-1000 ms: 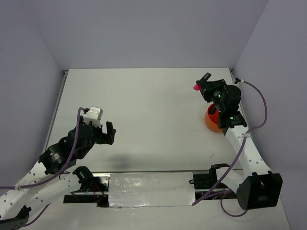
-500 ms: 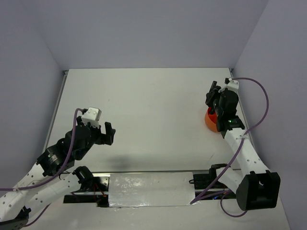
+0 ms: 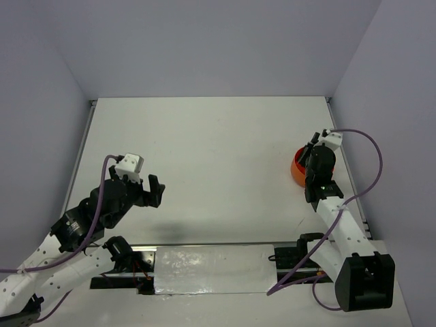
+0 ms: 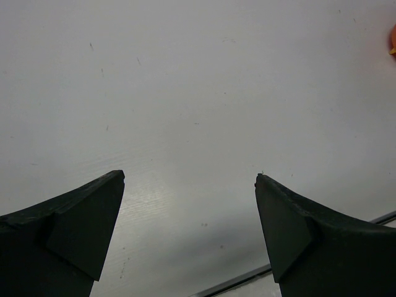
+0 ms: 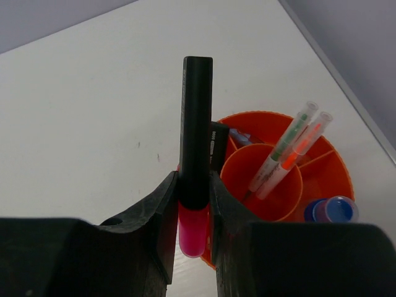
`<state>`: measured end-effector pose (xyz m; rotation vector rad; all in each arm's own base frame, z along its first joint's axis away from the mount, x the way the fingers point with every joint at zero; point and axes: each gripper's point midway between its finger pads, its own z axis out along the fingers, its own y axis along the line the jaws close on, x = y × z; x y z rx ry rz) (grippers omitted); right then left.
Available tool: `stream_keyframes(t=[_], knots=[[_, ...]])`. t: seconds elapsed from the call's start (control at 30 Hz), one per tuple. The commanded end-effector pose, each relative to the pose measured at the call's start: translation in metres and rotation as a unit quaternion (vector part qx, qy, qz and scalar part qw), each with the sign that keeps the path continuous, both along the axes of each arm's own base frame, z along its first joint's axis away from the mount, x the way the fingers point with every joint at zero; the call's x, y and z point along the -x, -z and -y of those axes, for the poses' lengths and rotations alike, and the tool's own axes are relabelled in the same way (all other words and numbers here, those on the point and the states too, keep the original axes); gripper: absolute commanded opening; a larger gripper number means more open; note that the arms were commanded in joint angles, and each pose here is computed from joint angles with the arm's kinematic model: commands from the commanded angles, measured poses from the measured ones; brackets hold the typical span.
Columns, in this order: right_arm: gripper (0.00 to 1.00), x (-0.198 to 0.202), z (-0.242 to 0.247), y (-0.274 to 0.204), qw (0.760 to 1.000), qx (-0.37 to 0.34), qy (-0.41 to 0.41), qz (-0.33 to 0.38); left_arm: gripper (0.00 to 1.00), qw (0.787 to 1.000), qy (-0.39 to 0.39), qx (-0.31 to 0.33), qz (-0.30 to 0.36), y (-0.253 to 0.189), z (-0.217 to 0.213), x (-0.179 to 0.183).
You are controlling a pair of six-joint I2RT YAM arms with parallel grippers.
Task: Sort the stationery into containers
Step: Place the pen in the storage box.
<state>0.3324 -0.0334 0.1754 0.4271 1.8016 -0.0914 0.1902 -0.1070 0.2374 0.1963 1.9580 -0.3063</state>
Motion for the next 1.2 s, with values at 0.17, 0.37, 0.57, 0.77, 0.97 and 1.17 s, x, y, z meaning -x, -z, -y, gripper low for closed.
stream_keyframes(t=[0.17,0.37,0.57,0.77,0.97,1.17], knots=[[0.07,-0.007,0.018,-0.017,0.997,-0.004,0.057,0.058,0.99,0.999,0.014,0.016,0.024,-0.011,0.005,-0.001],[0.09,-0.017,0.017,-0.011,0.997,-0.006,0.057,0.052,0.99,0.999,0.018,0.019,0.027,-0.013,0.005,0.0],[0.11,-0.02,0.02,-0.001,0.997,0.0,0.065,0.045,0.99,0.999,0.021,0.021,0.03,-0.014,0.006,0.001],[0.14,-0.027,0.018,0.009,0.998,-0.002,0.06,0.036,0.99,0.999,0.024,0.024,0.033,-0.015,0.006,0.001],[0.19,-0.032,0.018,0.013,0.998,0.003,0.056,0.03,0.99,0.999,0.027,0.026,0.034,-0.015,0.006,0.002],[0.29,-0.032,0.02,0.021,0.998,0.001,0.064,0.022,0.99,0.999,0.028,0.026,0.036,-0.016,0.006,0.003]])
